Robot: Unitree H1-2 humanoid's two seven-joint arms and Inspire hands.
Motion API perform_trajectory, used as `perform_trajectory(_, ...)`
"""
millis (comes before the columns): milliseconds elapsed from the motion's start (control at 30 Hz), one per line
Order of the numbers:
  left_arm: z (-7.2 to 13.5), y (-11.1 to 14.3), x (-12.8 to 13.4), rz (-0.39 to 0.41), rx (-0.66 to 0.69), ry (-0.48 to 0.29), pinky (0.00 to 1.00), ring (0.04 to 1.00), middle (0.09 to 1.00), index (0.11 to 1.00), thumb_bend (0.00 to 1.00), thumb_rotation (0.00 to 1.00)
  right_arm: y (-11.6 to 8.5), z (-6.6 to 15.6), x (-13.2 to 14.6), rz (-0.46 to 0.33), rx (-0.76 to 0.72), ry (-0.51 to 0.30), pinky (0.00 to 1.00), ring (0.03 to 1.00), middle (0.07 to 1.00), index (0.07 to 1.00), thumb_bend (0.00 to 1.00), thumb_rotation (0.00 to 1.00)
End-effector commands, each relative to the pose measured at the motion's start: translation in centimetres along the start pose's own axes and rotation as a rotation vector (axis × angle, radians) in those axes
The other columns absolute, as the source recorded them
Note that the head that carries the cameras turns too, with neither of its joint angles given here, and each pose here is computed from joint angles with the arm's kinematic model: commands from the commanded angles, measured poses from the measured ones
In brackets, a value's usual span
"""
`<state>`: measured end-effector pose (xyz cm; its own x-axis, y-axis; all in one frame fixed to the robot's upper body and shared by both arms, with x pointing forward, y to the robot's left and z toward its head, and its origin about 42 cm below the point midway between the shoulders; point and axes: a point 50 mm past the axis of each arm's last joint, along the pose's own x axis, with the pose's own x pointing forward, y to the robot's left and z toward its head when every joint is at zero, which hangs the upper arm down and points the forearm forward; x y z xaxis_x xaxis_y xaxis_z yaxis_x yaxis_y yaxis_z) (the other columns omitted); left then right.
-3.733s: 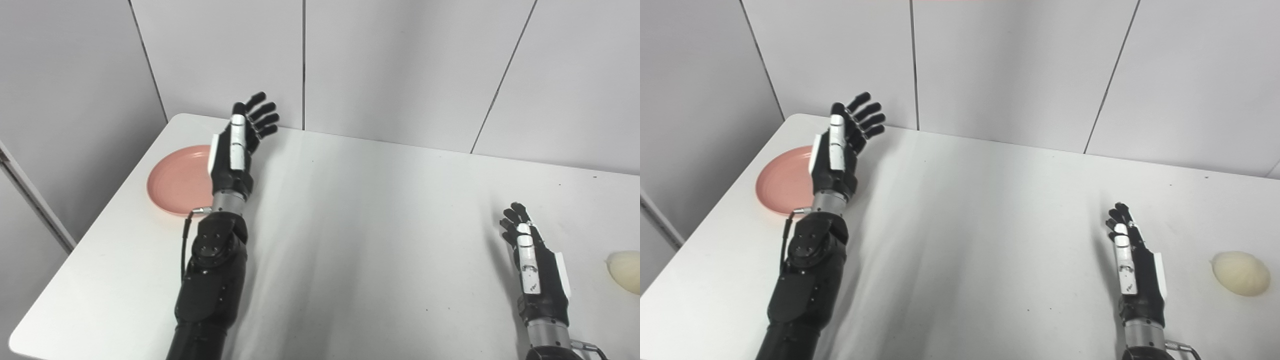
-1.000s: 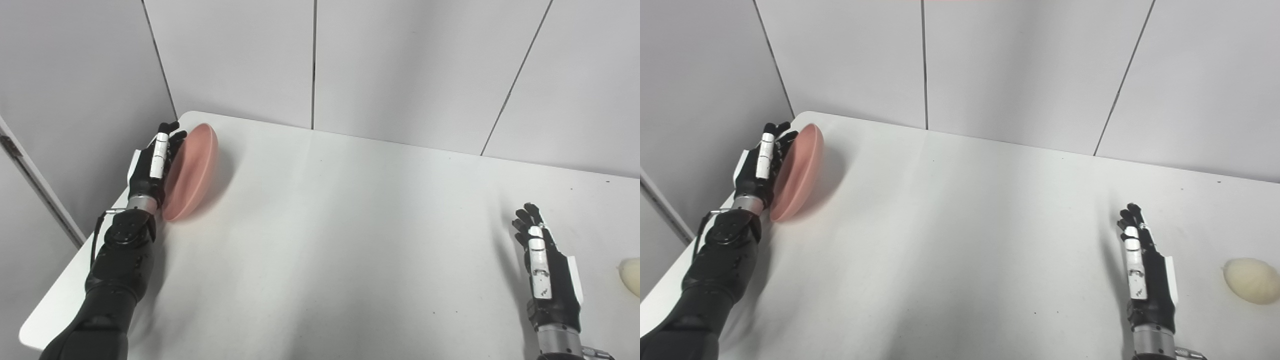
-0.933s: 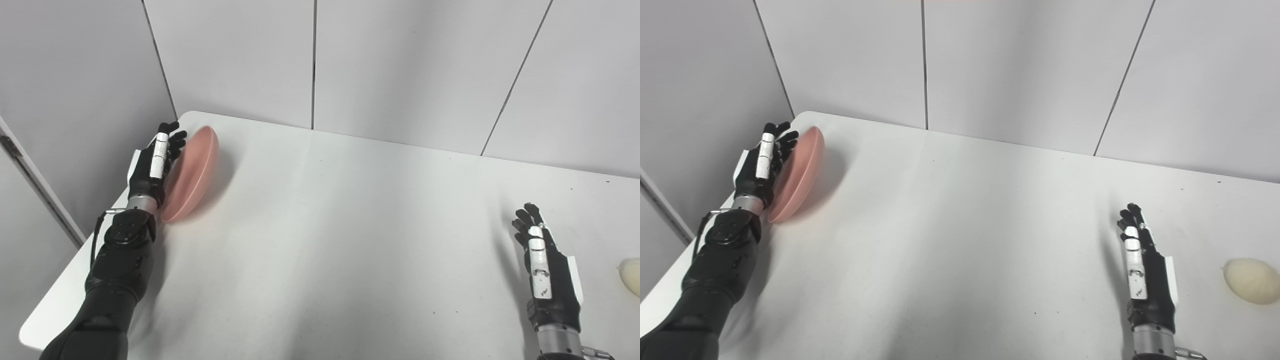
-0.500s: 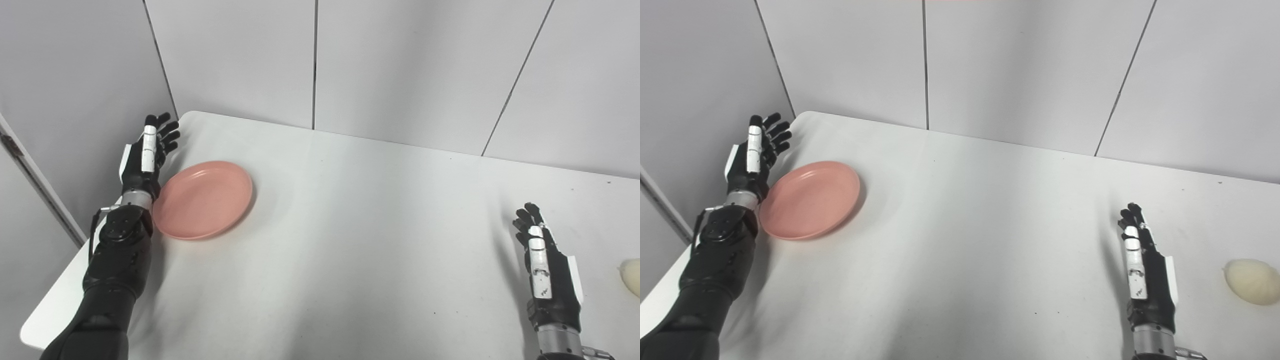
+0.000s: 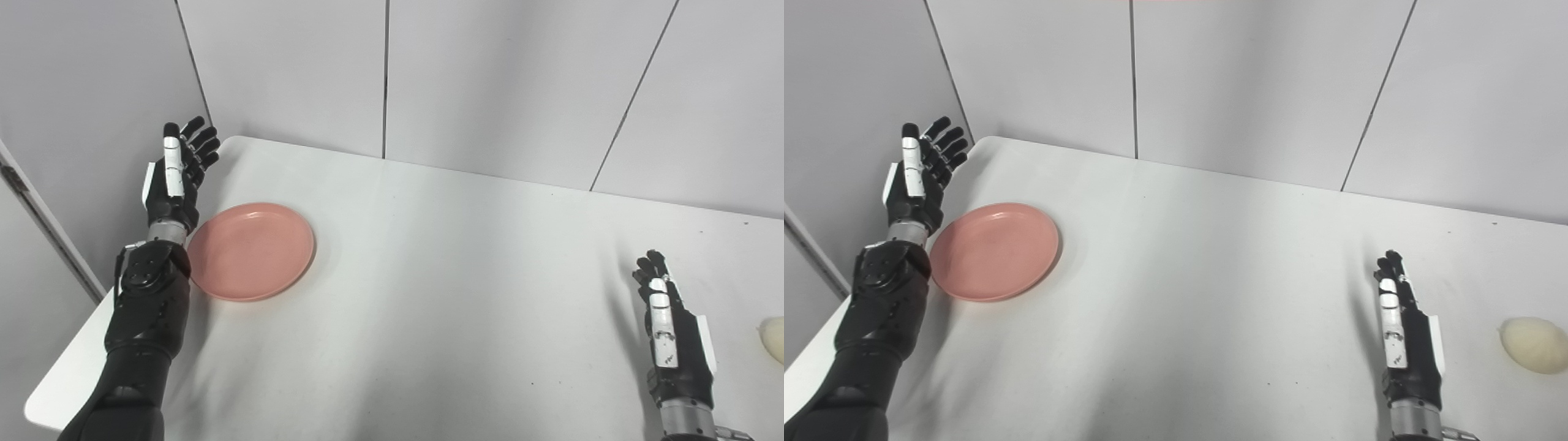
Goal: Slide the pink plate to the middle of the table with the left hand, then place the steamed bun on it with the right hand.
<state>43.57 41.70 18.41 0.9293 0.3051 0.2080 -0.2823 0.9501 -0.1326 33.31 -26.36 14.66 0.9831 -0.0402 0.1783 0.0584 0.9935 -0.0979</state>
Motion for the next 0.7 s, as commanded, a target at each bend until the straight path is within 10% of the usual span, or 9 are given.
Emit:
perform_trajectory(0,2.8,1.0,1.4,-0.015,0.035,-0.062,0.84,0.845,0.82,0.805,0.85,1.0,-0.2,1.5,0.5,0.019,0.006,-0.053,0.99,0.933,0.933,0.942,0.24,1.0)
perform_trajectory(667,0.9,5.3,0.3,-0.048,0.136,0.054,0.83,0.838,0.826,0.817,0.8,1.0,-0.2,2.2,0.5,0.007,0.02,-0.1,0.92,0.902,0.919,0.922,0.23,1.0)
